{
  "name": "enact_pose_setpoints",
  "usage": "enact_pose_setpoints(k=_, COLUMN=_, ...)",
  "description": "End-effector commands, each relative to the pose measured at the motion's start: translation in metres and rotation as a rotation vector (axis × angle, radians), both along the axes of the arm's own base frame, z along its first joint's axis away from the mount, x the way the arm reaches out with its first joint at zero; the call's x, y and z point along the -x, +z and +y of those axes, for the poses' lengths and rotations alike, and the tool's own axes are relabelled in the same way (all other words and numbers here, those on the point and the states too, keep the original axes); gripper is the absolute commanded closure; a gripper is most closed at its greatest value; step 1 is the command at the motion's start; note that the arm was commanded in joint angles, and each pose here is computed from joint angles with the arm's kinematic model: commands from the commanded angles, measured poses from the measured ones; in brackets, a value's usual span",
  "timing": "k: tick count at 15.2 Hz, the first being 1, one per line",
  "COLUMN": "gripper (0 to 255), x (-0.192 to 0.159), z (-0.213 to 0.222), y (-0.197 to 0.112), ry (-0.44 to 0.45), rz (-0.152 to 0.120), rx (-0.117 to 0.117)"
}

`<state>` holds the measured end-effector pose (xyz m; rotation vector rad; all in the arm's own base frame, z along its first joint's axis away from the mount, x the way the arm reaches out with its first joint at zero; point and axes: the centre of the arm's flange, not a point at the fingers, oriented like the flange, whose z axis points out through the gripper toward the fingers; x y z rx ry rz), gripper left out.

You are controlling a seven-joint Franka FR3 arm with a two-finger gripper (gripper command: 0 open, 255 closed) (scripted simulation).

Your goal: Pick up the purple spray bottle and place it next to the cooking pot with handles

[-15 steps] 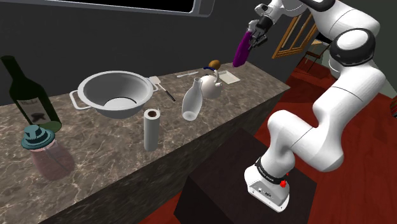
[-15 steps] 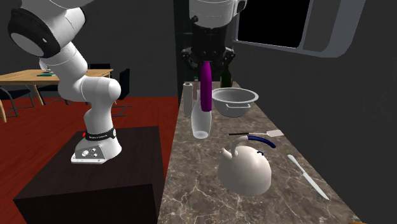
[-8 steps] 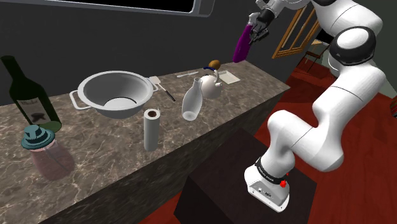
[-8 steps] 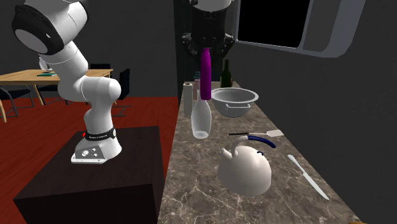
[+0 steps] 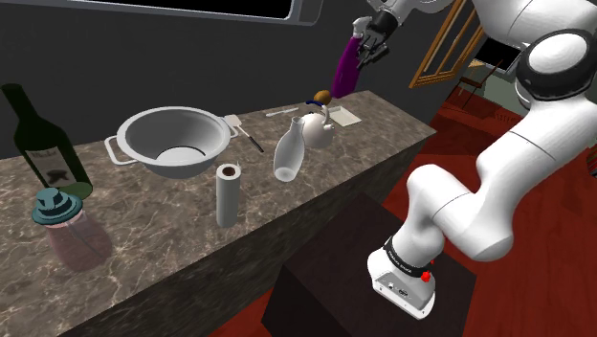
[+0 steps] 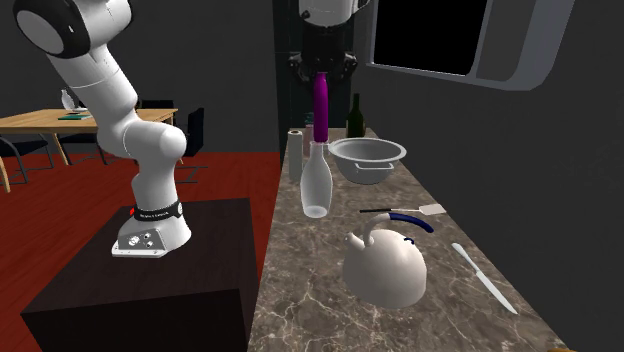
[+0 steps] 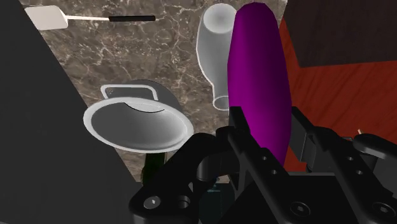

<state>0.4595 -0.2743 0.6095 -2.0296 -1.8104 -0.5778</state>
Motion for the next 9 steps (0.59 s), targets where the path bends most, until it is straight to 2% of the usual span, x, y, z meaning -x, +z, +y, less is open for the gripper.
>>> enact_pose_setpoints(k=1, gripper=255, x=-0.003, z=0.027, y=0.002, ry=-0.002, rz=0.001, rx=-0.001)
enact_pose_setpoints(k=9, gripper=255, x=-0.017, z=0.131, y=0.002, ry=-0.002, rz=0.001, rx=-0.001)
